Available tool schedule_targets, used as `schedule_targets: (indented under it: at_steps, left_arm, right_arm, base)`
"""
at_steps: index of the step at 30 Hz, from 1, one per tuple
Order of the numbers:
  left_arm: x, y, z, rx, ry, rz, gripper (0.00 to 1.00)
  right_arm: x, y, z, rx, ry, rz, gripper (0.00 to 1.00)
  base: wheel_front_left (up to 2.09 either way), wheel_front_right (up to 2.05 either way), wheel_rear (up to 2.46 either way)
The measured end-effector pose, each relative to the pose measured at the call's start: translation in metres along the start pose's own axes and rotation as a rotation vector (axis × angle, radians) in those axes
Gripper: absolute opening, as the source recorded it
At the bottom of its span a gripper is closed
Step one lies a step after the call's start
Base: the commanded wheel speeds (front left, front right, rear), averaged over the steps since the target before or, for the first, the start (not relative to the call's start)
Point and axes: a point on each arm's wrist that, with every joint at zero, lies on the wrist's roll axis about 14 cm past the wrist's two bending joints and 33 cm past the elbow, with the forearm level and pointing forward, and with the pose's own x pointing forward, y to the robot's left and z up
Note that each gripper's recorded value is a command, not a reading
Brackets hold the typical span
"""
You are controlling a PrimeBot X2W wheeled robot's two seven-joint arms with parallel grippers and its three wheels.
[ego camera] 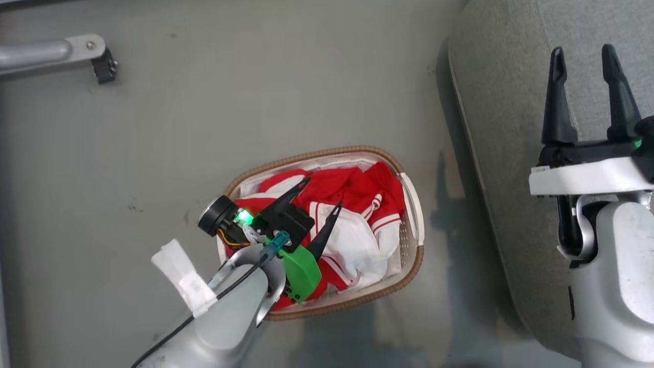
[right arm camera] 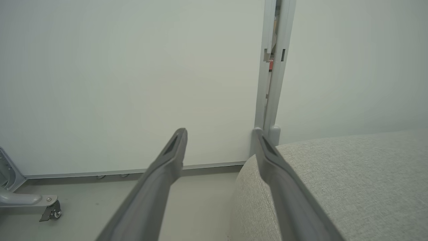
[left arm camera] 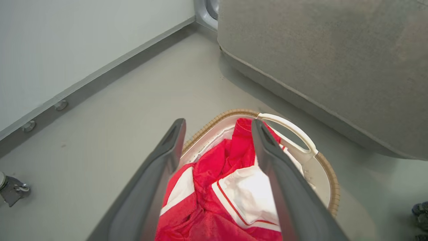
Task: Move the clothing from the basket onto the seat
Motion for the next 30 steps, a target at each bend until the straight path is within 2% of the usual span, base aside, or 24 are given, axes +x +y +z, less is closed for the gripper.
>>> schedule_targets:
  at_steps: [6, 12, 20, 30]
  left_arm:
    - [0.026, -0.004, -0.063, 0.054, 0.189, -0.116, 1.0]
    - [0.047, -0.009, -0.104, 0.091, 0.308, -0.203, 1.0]
    - [0.066, -0.018, -0.149, 0.125, 0.423, -0.289, 1.0]
    - [0.081, -0.016, -0.191, 0.136, 0.536, -0.33, 1.0]
  right_arm:
    - [0.008, -0.015, -0.02, 0.008, 0.013, -0.03, 1.0]
    - [0.002, -0.028, -0.04, -0.007, 0.053, -0.049, 1.0]
    - [-0.007, -0.05, -0.058, -0.022, 0.099, -0.096, 1.0]
    - [-0.012, -0.065, -0.071, -0.055, 0.133, -0.119, 1.0]
  base:
    - [0.0, 0.0, 0.0]
    - [0.0, 0.0, 0.0]
    - [0.0, 0.0, 0.0]
    - [0.0, 0.0, 0.0]
